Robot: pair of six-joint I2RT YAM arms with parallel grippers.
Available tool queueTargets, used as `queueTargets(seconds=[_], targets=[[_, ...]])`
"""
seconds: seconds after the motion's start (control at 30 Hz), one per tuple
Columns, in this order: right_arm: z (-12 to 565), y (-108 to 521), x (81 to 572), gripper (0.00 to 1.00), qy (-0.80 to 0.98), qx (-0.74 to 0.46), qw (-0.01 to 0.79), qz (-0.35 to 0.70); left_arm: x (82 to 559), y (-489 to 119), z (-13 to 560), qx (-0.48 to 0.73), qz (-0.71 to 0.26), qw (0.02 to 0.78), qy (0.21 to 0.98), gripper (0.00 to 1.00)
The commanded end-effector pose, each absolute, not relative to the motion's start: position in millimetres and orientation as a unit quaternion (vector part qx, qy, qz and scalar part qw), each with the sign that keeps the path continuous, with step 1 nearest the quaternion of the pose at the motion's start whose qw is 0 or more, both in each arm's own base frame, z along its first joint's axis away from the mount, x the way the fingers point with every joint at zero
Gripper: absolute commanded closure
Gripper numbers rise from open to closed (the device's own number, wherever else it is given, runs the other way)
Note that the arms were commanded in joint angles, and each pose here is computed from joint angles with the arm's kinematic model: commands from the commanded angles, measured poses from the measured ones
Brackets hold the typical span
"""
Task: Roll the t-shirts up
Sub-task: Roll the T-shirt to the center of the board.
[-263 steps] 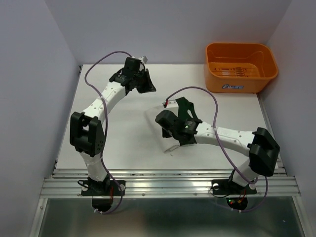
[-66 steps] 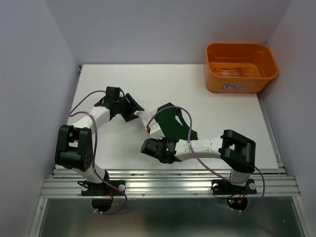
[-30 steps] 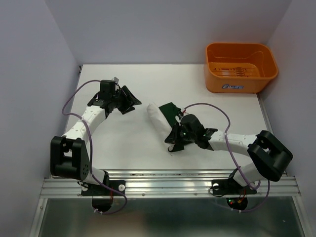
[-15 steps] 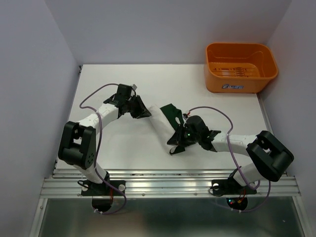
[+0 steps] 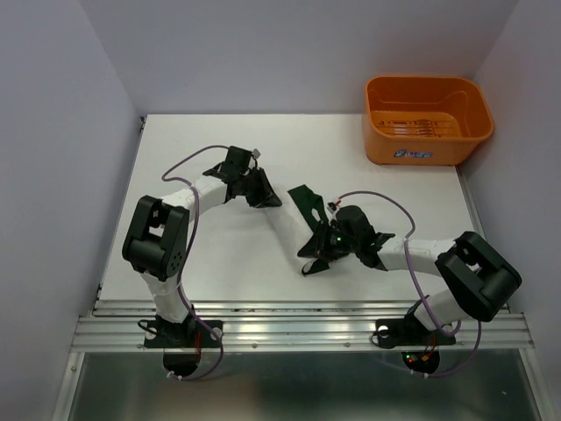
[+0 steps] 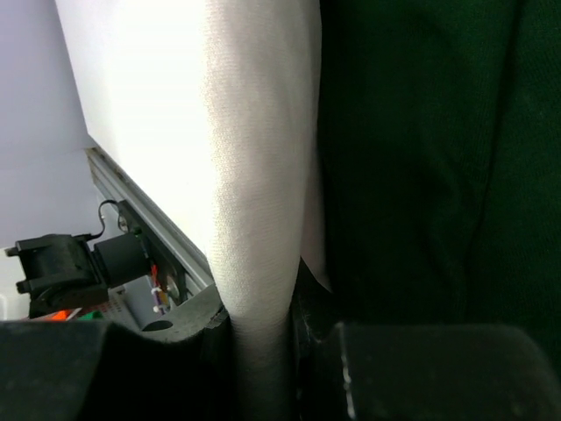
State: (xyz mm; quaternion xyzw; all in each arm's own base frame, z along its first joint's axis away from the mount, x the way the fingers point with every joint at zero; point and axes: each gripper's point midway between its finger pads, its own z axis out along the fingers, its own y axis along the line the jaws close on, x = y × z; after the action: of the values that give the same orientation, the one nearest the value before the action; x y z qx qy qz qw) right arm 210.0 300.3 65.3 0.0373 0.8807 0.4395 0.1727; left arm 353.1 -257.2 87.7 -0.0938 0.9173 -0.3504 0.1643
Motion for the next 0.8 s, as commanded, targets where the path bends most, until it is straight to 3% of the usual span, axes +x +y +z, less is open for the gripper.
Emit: queueTargets(seconds=[0.0,0.5,0.7,0.77], targets=[[77,309,209,0.99,0.857,0.035,0.163,0.487,367,-265,115,-0.071,-0.369,0.2,0.905,0.79],[82,317,207,0.99,0.83,0.071,0.136,0.536,370,-265,120,-0.064,-0.366,0.204,0.905,0.8],[57,302,211,0.71,0.864,0.087,0.149,0.474,371,-268,102,-0.062,-0.365,0.189,0.91,0.8],[56,294,214,0.69,0.874,0.094,0.161,0.449,372,-271,94,-0.06,-0.364,0.181,0.912,0.8]])
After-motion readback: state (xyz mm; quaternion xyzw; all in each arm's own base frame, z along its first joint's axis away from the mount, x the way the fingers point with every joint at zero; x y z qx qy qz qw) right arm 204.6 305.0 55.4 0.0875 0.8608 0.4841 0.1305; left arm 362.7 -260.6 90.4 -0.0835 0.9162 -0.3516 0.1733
